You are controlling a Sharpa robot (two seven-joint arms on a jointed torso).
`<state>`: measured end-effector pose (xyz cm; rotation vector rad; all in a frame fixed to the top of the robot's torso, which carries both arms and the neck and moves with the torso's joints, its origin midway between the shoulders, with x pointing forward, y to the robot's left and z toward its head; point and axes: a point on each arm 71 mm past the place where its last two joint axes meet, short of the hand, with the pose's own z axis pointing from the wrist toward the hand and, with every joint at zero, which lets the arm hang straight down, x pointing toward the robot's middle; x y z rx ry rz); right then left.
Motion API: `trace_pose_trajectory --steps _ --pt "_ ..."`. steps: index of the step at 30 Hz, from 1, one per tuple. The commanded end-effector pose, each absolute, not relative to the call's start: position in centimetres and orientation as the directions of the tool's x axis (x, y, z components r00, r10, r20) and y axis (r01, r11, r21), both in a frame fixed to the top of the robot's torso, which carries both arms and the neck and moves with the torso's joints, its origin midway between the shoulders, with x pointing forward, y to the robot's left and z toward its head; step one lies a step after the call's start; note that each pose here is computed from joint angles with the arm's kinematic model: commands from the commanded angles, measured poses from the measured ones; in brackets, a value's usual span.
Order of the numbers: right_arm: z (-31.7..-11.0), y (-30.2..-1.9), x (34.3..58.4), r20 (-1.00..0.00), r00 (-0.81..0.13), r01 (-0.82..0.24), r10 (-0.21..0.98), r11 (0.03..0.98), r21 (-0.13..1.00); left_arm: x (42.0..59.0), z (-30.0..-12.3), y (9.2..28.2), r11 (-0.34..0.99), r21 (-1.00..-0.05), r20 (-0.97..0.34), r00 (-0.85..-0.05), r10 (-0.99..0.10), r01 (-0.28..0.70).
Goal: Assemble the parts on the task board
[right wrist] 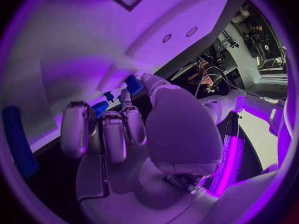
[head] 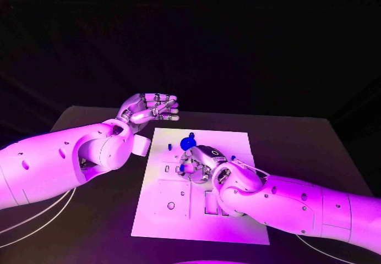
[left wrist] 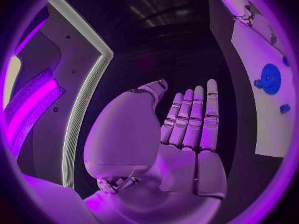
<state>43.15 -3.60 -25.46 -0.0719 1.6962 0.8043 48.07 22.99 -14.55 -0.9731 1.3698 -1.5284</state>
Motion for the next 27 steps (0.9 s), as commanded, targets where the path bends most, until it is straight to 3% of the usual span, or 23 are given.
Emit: trace_pose_trajectory --steps 1,14,21,27 --pt "-25.3 -3.6 43.1 -0.877 -0.291 -0.458 0.383 0.749 0.479 48.0 -14.5 22.8 -0.051 -0.994 0.013 -0.357 -0.934 0.097" --pt "-23.7 -4.4 42.3 -0.865 -0.267 -0.486 0.425 0.716 0.502 48.1 -15.1 22.8 0.028 -0.998 -0.047 -0.384 -0.922 0.057" --pt "-20.7 -7.1 42.6 -0.853 -0.315 -0.527 0.417 0.67 0.523 48.4 -16.5 23.3 0.253 -0.967 -0.222 -0.448 -0.866 -0.01" --pt "-18.8 -10.6 42.7 -0.828 -0.378 -0.516 0.415 0.648 0.561 47.8 -17.9 22.9 0.563 -0.826 -0.448 -0.629 -0.635 0.02"
